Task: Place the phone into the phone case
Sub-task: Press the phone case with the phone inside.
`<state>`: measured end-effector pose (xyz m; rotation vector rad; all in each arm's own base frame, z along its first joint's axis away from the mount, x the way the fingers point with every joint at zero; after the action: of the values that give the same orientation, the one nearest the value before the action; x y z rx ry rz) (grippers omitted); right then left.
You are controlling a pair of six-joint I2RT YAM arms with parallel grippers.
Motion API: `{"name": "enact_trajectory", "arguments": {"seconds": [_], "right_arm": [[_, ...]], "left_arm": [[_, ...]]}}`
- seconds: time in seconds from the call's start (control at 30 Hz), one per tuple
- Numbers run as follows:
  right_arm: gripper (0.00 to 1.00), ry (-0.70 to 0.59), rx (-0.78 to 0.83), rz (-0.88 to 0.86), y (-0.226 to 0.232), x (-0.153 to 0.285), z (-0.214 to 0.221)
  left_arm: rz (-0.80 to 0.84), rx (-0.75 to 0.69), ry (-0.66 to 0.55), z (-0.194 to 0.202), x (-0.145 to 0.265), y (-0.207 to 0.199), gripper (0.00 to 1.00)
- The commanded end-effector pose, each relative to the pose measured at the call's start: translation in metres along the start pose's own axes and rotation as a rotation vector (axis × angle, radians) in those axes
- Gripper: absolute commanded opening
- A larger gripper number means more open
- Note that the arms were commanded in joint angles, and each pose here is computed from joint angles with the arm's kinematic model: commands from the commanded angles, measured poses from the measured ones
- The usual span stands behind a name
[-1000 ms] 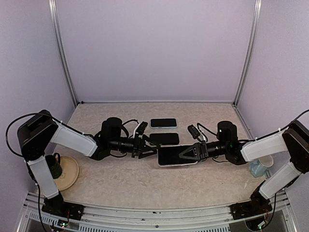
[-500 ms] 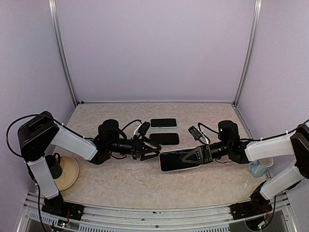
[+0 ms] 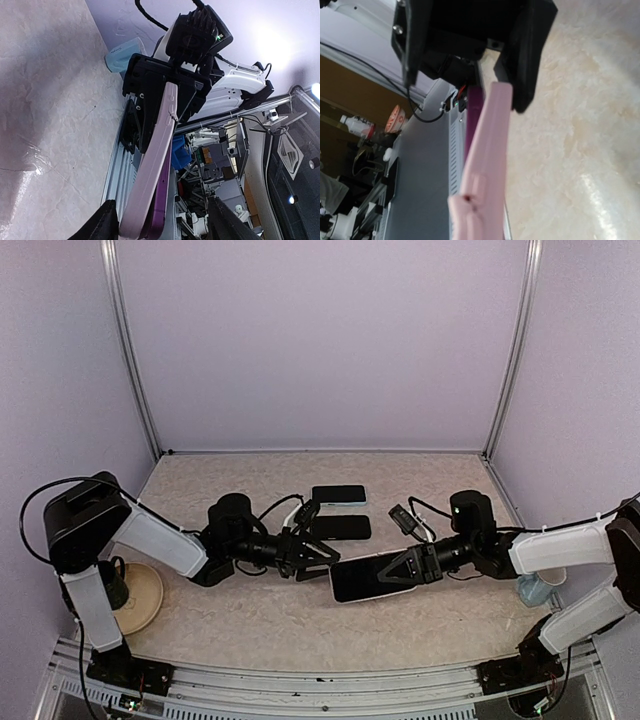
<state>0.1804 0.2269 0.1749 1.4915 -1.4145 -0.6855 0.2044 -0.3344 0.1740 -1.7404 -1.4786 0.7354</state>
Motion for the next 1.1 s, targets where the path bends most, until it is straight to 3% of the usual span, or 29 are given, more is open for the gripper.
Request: {"name": "enact_trajectory", "arguments": {"seconds": [0.0, 0.43, 0.77, 1.07], "right_arm": [[0.0, -0.007, 0.135, -0.069, 0.025, -0.002, -0.012], [0.0, -0.011, 0.132, -0.053, 0.022, -0.002, -0.01], [0.0, -0.011, 0.116, -0.044, 0.017, -0.003, -0.008], [0.0, -0.039, 0.057, 0.03, 0.006, -0.006, -0.015]], "left_arm": [[0.064, -0.054, 0.024, 0.0, -0.011, -0.01, 0.58], [0.081, -0.05, 0.028, 0.005, -0.013, -0.008, 0.26], [0.075, -0.038, 0.02, 0.005, -0.012, -0.004, 0.13], [-0.127, -0.063, -0.016, -0.001, -0.005, 0.01, 0.04]]}}
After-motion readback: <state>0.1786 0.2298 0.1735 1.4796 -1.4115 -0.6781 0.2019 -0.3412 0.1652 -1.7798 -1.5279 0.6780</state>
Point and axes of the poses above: each gripper's point midway between its finger pads, its own x axis back along the fingers, its own y axis along the line the jaws close on, z = x × y, the point moved 8 cm from there along x, back along the fingers, and after that the axes turned 14 degrees about -x, right-handed, at the moved point
